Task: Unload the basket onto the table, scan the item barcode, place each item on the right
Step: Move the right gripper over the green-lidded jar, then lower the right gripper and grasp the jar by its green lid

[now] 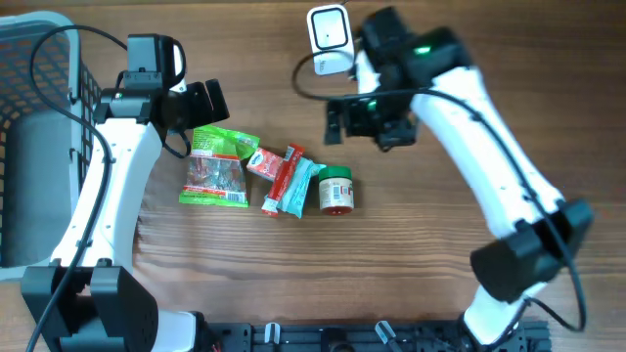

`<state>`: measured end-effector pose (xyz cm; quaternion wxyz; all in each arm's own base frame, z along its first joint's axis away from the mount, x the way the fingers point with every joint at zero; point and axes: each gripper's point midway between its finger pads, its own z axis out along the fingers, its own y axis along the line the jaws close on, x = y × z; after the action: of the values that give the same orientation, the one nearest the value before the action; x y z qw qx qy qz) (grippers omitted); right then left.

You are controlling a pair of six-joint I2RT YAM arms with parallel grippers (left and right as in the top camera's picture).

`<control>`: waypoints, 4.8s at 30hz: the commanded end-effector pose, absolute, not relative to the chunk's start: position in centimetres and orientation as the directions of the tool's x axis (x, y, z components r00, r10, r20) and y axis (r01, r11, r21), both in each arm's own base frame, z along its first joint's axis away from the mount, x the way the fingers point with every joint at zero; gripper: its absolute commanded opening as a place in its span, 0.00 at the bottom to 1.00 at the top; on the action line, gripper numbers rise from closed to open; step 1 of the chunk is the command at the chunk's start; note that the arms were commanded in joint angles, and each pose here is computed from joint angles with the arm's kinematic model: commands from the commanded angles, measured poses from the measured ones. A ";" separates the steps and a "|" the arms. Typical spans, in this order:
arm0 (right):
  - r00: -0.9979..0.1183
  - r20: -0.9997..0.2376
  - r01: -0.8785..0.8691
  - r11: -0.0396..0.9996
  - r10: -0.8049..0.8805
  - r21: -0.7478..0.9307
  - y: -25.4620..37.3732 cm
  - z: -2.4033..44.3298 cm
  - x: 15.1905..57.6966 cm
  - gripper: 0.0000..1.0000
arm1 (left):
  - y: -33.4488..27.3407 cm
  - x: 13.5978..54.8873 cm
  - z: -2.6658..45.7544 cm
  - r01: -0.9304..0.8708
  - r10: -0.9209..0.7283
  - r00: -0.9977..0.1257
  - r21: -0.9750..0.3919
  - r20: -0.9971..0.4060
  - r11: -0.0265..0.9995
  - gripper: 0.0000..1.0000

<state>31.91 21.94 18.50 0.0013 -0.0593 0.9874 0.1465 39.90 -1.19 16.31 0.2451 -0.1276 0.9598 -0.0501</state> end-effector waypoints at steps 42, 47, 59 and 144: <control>-0.980 0.122 -0.145 0.985 -0.157 0.096 23.7 2.4 32.0 0.70 | -1.0 39.9 15.8 -0.217 -0.259 -0.853 -0.145 -0.452 0.965 1.00; -0.979 0.135 -0.142 0.986 -0.153 0.091 23.5 2.5 31.7 0.70 | -1.0 39.9 15.8 -0.217 -0.259 -0.853 -0.145 -0.452 0.965 1.00; -0.976 0.145 -0.148 0.983 -0.162 0.105 24.0 2.3 31.3 0.75 | -1.0 39.9 15.8 -0.217 -0.259 -0.853 -0.145 -0.452 0.965 1.00; -0.766 -0.642 -0.024 0.999 -0.045 -0.041 16.7 8.8 32.8 0.75 | -1.0 39.9 15.8 -0.217 -0.259 -0.853 -0.145 -0.452 0.965 1.00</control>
<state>32.97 15.95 8.32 0.3419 -0.0115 0.9389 -0.0375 39.90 -1.19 16.31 0.2451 -0.1276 0.9598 -0.0501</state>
